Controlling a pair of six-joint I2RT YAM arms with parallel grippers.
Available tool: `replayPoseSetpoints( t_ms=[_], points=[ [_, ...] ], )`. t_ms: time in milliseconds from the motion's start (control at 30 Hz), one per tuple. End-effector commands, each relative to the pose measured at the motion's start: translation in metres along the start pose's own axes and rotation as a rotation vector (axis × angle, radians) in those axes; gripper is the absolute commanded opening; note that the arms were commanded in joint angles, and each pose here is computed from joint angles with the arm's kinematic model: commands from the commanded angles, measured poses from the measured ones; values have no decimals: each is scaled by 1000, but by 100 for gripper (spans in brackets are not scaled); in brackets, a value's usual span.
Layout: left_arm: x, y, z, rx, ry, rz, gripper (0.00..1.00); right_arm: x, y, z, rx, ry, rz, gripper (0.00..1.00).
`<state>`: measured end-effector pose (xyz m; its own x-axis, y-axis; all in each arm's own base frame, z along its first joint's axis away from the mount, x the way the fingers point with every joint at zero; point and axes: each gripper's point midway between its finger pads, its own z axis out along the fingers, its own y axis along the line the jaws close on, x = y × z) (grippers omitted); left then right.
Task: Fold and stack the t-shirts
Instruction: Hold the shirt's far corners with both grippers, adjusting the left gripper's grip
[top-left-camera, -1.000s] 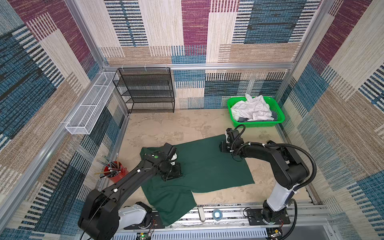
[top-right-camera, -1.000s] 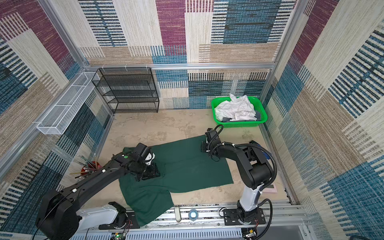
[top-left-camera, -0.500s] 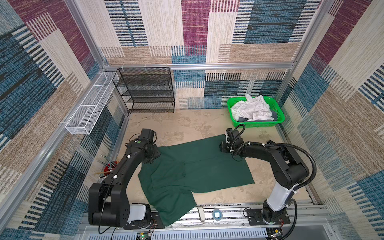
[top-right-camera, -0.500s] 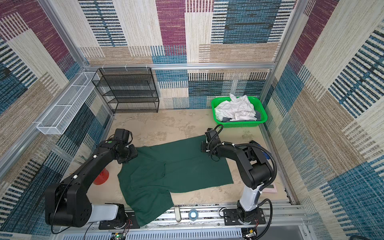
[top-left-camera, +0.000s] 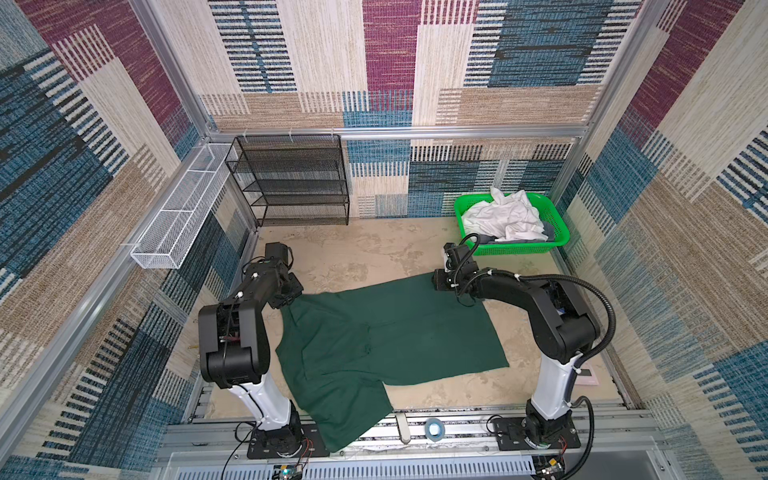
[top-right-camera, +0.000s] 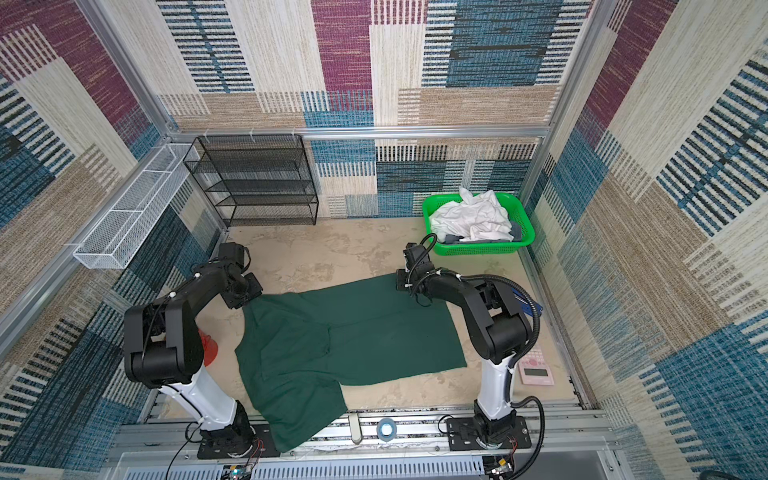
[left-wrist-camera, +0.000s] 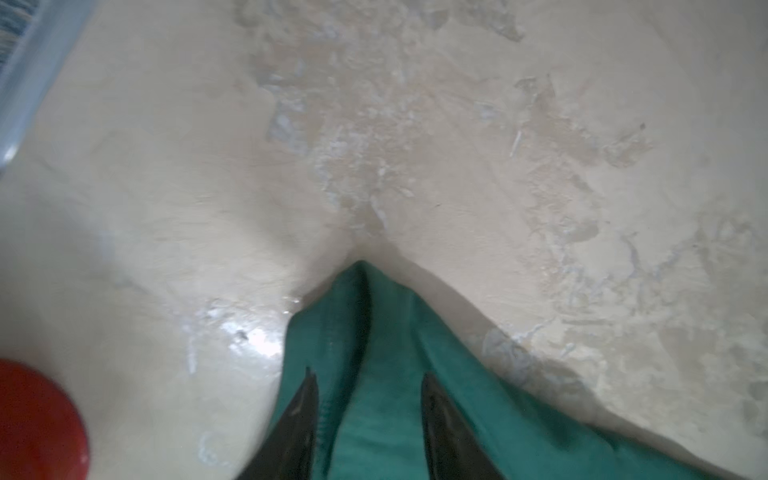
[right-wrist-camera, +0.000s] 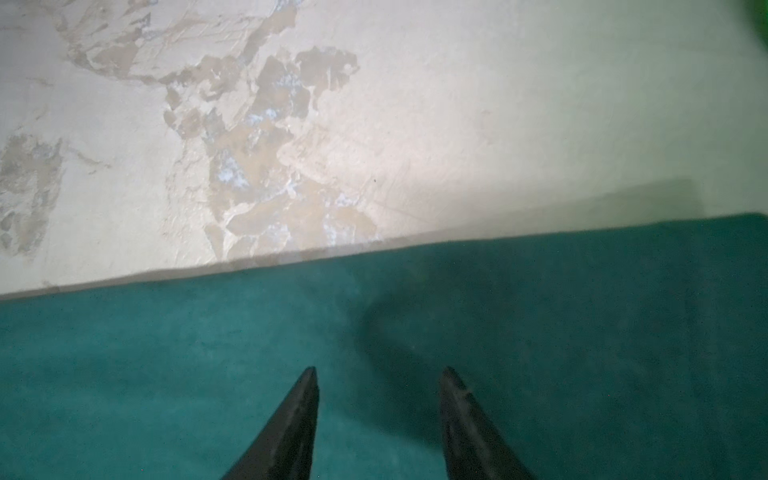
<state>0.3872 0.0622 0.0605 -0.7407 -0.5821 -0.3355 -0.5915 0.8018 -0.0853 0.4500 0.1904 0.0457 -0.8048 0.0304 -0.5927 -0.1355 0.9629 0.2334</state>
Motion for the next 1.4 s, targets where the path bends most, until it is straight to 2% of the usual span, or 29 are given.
replayPoseSetpoints(
  t_ms=[0,267,400,700,867,967,1100,1233,1367],
  points=[
    [-2,-8,5,42,4,9,40,1,2,8,-11,18,-12,49],
    [10,1,8,17,25,-8,24,7,2,12,-16,32,-2,49],
    [14,7,8,9,33,-22,0,12,-7,19,-7,56,30,49],
    [17,46,-17,-96,-56,-106,0,27,-44,24,82,94,120,46],
    [16,49,-8,-93,-39,-105,1,20,-42,18,54,70,111,46],
    [10,38,-6,-38,-42,-101,10,9,-30,9,10,32,81,46],
    [2,23,-17,42,-80,-94,28,-7,-26,-6,12,-13,57,46],
    [4,18,-33,70,-125,-84,32,-16,-21,-11,5,-17,41,46],
    [17,7,-33,107,-97,-61,32,-19,-14,-5,-10,-7,28,47]
  ],
)
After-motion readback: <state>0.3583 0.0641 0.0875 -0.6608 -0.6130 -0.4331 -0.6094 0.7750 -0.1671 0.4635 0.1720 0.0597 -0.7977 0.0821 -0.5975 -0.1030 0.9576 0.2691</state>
